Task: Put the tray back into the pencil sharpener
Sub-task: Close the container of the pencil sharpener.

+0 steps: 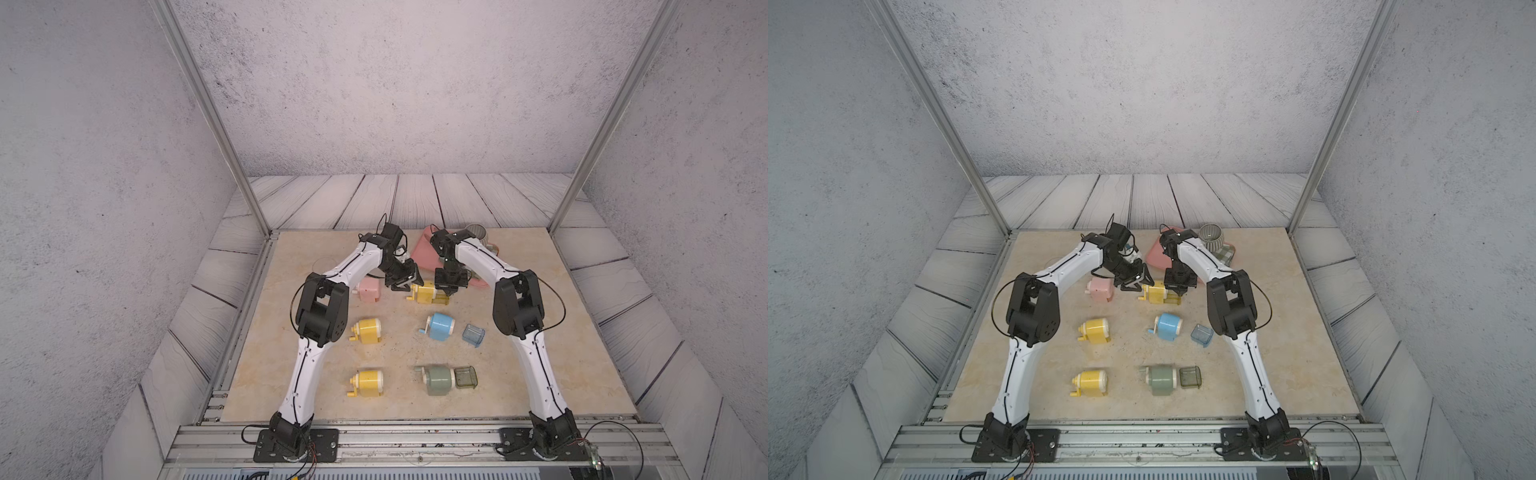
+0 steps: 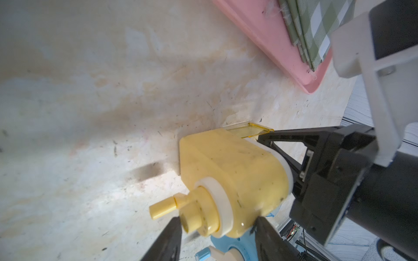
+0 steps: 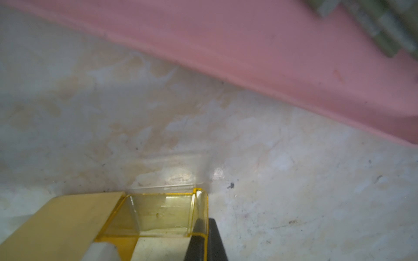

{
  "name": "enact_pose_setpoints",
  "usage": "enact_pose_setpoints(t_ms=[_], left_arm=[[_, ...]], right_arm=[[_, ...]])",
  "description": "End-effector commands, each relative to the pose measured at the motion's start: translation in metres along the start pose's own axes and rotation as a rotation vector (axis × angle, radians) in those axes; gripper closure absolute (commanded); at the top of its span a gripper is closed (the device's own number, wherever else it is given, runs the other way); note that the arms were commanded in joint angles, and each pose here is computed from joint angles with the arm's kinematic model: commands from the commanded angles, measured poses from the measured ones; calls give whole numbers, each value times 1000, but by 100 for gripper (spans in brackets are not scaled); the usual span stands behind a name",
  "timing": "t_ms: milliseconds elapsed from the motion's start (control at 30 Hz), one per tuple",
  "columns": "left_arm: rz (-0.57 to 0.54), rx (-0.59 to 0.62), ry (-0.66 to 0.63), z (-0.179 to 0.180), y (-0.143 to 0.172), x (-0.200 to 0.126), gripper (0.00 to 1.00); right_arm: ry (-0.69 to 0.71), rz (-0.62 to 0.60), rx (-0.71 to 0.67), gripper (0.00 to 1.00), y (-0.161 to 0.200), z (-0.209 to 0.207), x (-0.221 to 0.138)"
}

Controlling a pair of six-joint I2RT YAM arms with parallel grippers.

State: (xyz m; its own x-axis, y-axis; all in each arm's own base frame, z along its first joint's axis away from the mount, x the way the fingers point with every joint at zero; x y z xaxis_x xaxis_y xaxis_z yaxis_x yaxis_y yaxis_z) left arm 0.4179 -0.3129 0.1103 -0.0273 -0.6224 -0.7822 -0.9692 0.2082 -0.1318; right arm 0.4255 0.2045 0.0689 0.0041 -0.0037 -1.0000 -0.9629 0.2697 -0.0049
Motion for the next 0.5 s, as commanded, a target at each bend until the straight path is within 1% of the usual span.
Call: enact_pose_setpoints(t_ms=[0, 267, 400, 467], left_arm=[[66, -42, -47, 22, 13, 18, 46], [65, -45, -46, 22, 13, 19, 46], [66, -45, -47, 22, 13, 19, 46], [66, -45, -47, 23, 13, 19, 46]], right_arm=[[-82, -19, -9, 100, 0, 16, -12], [-79, -21, -15, 100, -2, 19, -12], [-90, -13, -14, 94, 1, 22, -11], [-97, -13, -20, 93, 1, 24, -11]])
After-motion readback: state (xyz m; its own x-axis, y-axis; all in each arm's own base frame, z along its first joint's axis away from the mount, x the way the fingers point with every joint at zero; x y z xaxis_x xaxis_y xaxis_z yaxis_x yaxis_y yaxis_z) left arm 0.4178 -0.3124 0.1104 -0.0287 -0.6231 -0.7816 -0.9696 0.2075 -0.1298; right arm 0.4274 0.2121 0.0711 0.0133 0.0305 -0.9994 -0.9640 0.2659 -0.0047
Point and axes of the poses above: each gripper's point midway between its finger pads, its own x axis out along the fingers, its own z axis along the line the jaws close on, y = z × x, the point moved 3 cm from there along -x, back along the fingers, and after that the axes turned 11 degrees about x, right-handed, at the moved point
